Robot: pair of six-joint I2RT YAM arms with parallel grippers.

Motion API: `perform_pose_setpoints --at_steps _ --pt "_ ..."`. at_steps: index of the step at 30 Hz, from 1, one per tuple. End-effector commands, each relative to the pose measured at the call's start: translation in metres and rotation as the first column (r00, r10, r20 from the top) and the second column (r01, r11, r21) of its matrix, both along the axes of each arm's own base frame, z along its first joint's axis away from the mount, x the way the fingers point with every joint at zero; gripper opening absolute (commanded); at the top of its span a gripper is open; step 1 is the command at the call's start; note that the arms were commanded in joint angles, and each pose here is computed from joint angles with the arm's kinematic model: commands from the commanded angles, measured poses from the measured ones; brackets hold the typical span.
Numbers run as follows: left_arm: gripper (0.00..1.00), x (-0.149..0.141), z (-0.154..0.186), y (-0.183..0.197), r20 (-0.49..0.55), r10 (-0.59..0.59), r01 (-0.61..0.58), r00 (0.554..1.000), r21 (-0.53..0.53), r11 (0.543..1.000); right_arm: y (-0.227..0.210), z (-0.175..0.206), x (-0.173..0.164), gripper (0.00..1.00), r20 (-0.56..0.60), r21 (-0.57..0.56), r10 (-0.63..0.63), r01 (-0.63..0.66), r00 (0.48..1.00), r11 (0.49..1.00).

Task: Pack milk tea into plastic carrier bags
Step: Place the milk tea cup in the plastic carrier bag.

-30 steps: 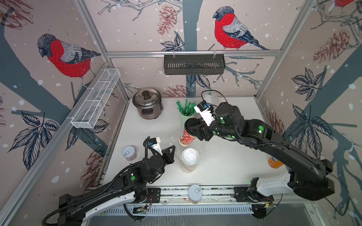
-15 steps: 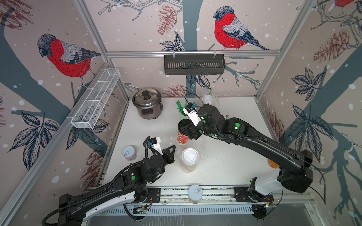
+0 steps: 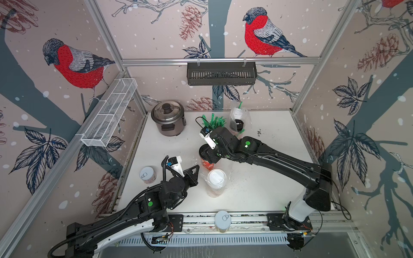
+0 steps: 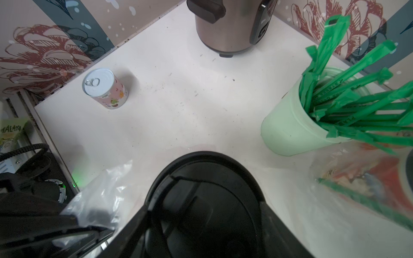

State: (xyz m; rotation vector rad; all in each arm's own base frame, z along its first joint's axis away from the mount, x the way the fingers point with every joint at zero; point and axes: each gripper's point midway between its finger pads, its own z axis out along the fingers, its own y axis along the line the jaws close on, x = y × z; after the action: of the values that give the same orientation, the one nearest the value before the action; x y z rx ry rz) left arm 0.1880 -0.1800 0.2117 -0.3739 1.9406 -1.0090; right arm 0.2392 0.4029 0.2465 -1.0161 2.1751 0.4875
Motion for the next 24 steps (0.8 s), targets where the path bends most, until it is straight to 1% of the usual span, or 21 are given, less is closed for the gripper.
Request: perform_pose_setpoints --at_steps 1,4,7,11,16,19,24 --pt "0.00 0.003 0.004 0.005 0.015 0.029 -0.029 0.999 0.008 1.000 0.008 -0.005 0.003 0.57 0.002 0.017 -0.012 0.012 1.000 1.000" --pt "0.00 0.002 0.004 0.006 0.014 0.031 -0.031 0.999 0.008 0.999 0.009 -0.019 0.002 0.57 -0.004 -0.003 -0.016 0.016 1.000 1.000" --pt "0.00 0.002 0.003 0.007 0.013 0.033 -0.033 0.999 0.012 0.999 0.011 -0.029 0.001 0.61 -0.012 -0.008 -0.011 0.010 1.000 1.000" --pt "0.00 0.002 0.002 0.008 0.011 0.036 -0.037 0.999 0.012 0.999 0.011 -0.040 0.002 0.63 -0.023 -0.028 -0.016 0.015 1.000 0.999" --pt "0.00 0.002 -0.001 0.009 0.008 0.037 -0.037 0.999 0.017 0.999 0.011 -0.046 0.001 0.70 -0.030 -0.045 -0.018 0.017 0.999 0.999" --pt "0.00 0.002 -0.002 0.010 0.007 0.040 -0.040 0.999 0.017 0.999 0.010 -0.038 0.003 0.79 -0.020 -0.045 -0.022 0.021 1.000 0.999" --pt "0.00 0.002 -0.006 0.009 0.008 0.038 -0.038 0.999 0.024 0.999 0.007 -0.004 0.005 0.85 0.017 -0.008 -0.014 0.014 1.000 1.000"
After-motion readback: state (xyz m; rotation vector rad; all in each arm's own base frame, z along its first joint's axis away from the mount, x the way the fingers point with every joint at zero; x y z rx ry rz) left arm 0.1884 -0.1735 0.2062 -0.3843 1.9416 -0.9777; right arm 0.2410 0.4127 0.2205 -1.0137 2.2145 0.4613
